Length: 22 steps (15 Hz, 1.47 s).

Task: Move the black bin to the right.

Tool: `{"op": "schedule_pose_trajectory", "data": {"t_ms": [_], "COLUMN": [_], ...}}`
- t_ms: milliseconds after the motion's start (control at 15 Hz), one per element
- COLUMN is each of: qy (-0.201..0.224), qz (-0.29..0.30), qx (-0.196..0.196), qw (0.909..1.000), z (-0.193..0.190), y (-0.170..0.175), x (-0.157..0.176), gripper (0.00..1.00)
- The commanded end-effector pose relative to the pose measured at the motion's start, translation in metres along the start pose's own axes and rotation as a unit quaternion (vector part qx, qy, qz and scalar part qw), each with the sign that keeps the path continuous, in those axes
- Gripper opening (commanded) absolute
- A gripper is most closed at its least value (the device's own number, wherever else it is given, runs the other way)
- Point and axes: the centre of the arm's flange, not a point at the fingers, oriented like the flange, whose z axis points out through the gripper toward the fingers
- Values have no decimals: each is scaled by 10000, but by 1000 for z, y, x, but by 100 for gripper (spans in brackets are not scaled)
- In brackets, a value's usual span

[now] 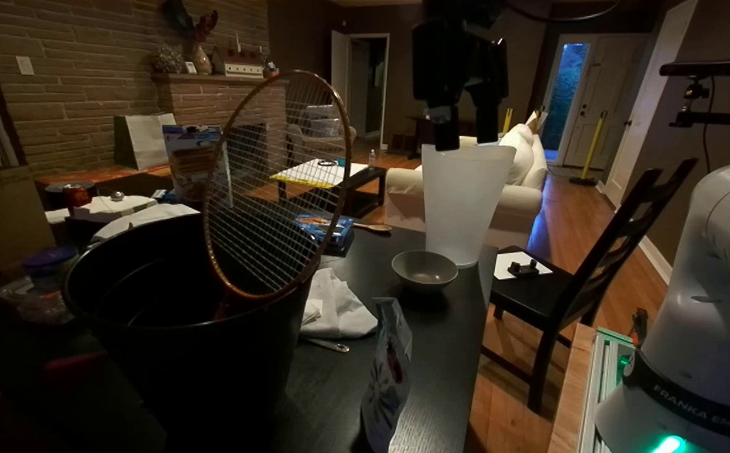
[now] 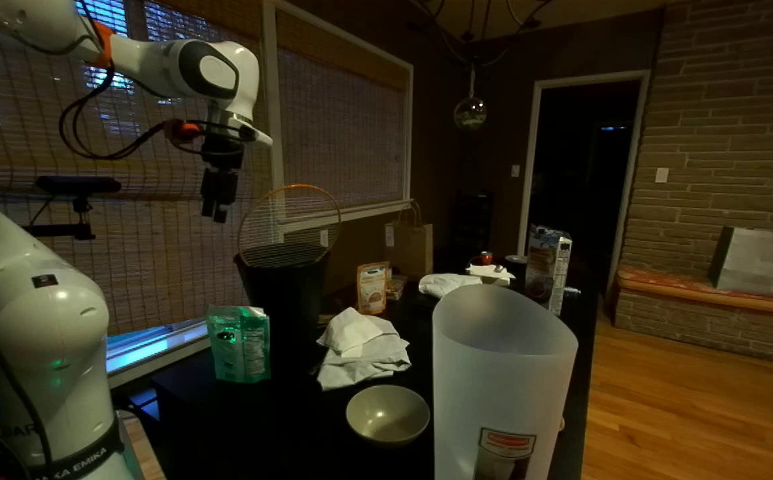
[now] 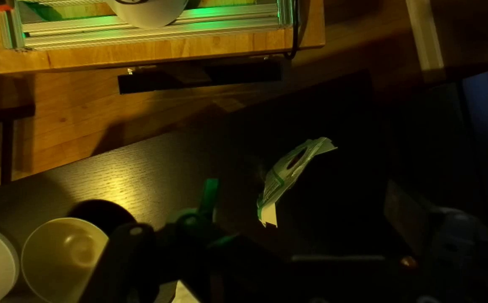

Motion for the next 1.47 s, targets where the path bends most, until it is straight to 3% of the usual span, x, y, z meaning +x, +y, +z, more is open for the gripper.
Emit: {"op": "schedule_pose_trajectory", "data": {"t_ms": [0, 200, 333, 533, 733, 800, 867, 1000, 1200, 1267, 1400], "qy": [474, 726, 822, 840, 840, 640, 829, 621, 568, 510, 460], "qz": [688, 1394, 1947, 2801, 3578, 3773, 3387, 3613, 3684, 3772, 3633], "qx": [62, 329, 512, 950, 1186, 1276, 1087, 1094, 1088, 1404, 1828], "qw": [9965, 9870, 9761, 9516, 9224, 9150, 9309, 9239, 9215, 9140, 9124], "z": [-8, -23, -22, -7, 34, 42, 25, 48, 52, 57, 77], "y": [26, 93, 146, 203, 222, 222, 227, 227, 227, 220, 182], "x": [23, 53, 74, 106, 151, 160, 131, 151, 157, 161, 175], "gripper": [100, 100, 100, 100, 100, 100, 100, 100, 100, 100, 100]}}
